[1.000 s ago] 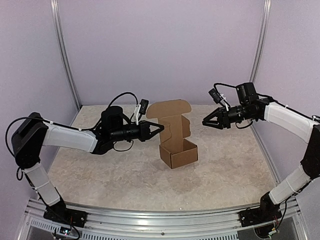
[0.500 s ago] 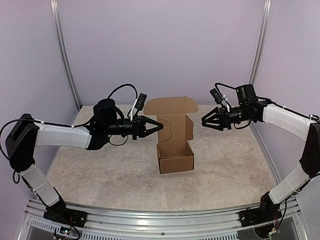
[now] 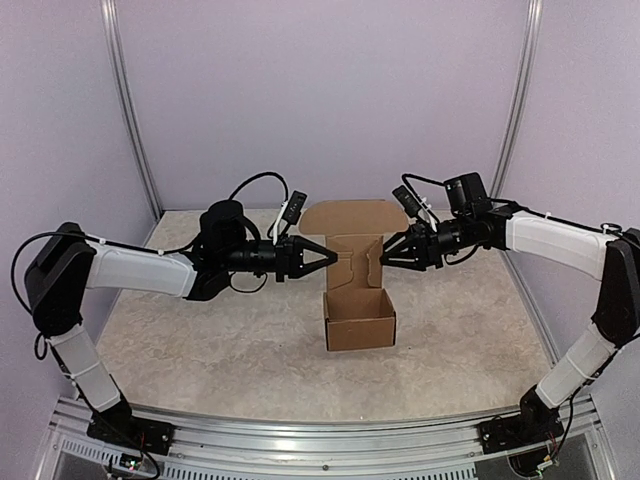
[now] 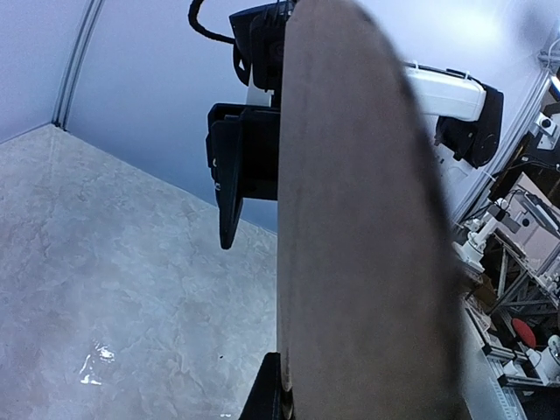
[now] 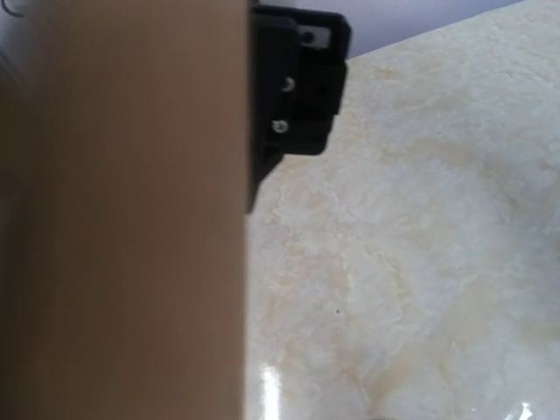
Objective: Fold the paper box
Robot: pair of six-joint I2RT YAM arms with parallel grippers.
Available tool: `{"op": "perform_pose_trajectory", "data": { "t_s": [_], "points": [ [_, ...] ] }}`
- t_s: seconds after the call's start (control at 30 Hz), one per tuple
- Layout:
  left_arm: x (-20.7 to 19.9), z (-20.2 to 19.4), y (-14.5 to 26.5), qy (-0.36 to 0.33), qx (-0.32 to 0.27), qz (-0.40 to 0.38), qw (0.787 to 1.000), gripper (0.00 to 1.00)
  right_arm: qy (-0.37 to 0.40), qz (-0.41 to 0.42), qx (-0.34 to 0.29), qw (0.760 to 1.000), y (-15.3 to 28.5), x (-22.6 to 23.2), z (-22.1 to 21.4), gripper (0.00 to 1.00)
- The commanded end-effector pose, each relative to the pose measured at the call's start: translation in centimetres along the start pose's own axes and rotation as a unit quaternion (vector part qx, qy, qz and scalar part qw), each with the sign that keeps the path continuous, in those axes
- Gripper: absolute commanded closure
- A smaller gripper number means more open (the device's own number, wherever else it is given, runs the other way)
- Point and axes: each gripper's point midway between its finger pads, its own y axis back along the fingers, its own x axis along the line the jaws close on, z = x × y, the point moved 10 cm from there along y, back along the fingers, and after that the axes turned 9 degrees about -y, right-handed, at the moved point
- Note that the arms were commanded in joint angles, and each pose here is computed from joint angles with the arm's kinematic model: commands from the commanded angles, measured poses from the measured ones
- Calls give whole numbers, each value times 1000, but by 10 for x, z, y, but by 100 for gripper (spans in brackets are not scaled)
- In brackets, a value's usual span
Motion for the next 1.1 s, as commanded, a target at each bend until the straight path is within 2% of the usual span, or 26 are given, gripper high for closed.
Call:
{"op": "perform_pose_trajectory", "data": {
  "t_s": [0.0,0.27,0.37,0.47,0.6,0.73,0.8,0.83,0.97,1.07],
  "points": [
    [-5,9,-12,-15,-12,-25,1000,100,12,30,-4,999,-13,6,9,68],
    [-2,5,-11,-5,-9,-23,1000,100,-4,51,-12,999,-14,5,6,89],
    [-1,5,-10,-1,-16,-18,1000,100,-12,54,-20,998,-15,5,5,91],
    [-1,5,-11,3,-24,-19,1000,100,-12,55,-21,998,-18,7,6,83],
    [0,3,-12,9,-35,-16,999,100,-13,53,-22,998,-20,7,6,82],
    [1,0,-12,15,-38,-10,999,100,-22,55,-28,998,-19,8,7,97],
    [2,-1,-11,15,-38,-2,999,100,-18,50,-27,998,-19,9,7,100],
    [3,-2,-10,18,-36,6,999,97,-16,48,-27,998,-18,10,8,100],
    [10,-6,2,36,-16,65,997,70,-8,28,-21,999,-17,9,4,100],
    [7,-5,18,29,-5,135,990,58,-1,-8,-13,1000,-16,7,1,100]
  ]
}}
